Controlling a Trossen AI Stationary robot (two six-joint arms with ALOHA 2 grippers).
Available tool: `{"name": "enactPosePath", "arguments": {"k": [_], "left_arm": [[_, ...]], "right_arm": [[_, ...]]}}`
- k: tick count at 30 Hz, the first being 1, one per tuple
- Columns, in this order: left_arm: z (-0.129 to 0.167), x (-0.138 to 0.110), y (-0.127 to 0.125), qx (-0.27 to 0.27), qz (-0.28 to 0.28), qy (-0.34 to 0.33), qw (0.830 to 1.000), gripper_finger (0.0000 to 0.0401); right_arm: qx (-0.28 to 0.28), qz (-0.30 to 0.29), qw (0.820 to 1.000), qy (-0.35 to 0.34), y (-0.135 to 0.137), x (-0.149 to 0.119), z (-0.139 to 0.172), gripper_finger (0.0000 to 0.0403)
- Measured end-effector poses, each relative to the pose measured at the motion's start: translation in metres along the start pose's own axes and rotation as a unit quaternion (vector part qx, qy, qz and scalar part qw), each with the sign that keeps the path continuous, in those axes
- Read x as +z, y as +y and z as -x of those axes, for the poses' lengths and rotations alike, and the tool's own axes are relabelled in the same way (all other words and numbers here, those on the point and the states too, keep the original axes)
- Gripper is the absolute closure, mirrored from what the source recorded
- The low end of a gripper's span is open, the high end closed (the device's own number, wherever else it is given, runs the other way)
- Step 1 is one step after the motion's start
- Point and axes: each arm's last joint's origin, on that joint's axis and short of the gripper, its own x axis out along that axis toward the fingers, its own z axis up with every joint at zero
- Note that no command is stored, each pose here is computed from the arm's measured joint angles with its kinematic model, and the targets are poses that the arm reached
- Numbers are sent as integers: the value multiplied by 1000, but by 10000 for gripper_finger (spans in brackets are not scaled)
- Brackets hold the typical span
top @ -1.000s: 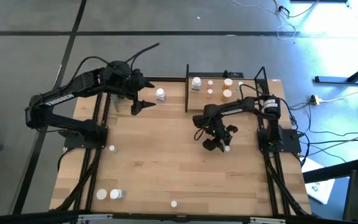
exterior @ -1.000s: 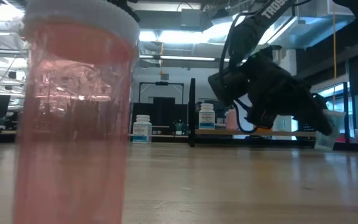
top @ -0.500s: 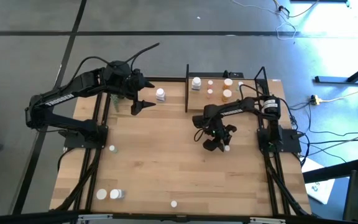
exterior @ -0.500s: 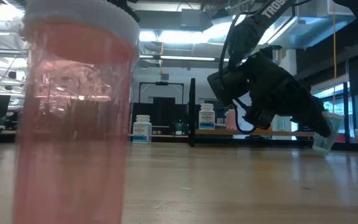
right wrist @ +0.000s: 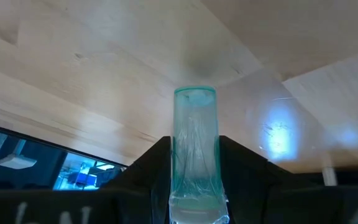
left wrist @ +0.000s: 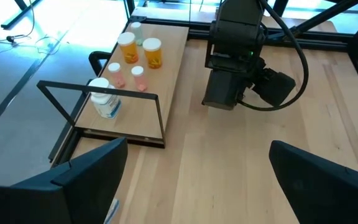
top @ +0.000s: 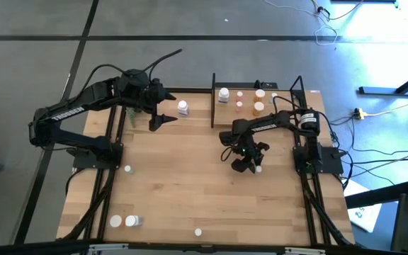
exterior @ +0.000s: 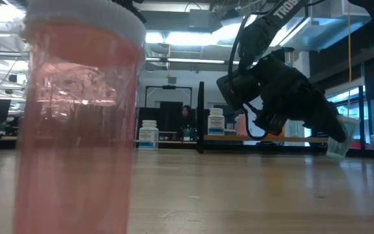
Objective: Pick and place medicine bottles onto shelf by color
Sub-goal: Put the right blue pill bottle on the shelf aligned with the other blue pill bottle
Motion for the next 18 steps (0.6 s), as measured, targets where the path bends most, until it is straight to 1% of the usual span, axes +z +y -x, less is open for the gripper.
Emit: {"name": "enactPosePath", "arguments": {"k": [8,10,16,18], "left_arm": [[0,-2,0,-1,2,9,1000,14],[0,-2,0,-1,1,9,1000,14],[0,-2,0,-1,2,9,1000,14],[0,-2,0,-1,2,9,1000,14]], "right_arm": [[-4,17,1000,-2,0,0,0,271],[-10,1,1000,-5,-1,0,0,272],[-11,-1,1000,-8,-1,1,0,296],[-12,-1,1000,-7,-1,0,0,296]]}}
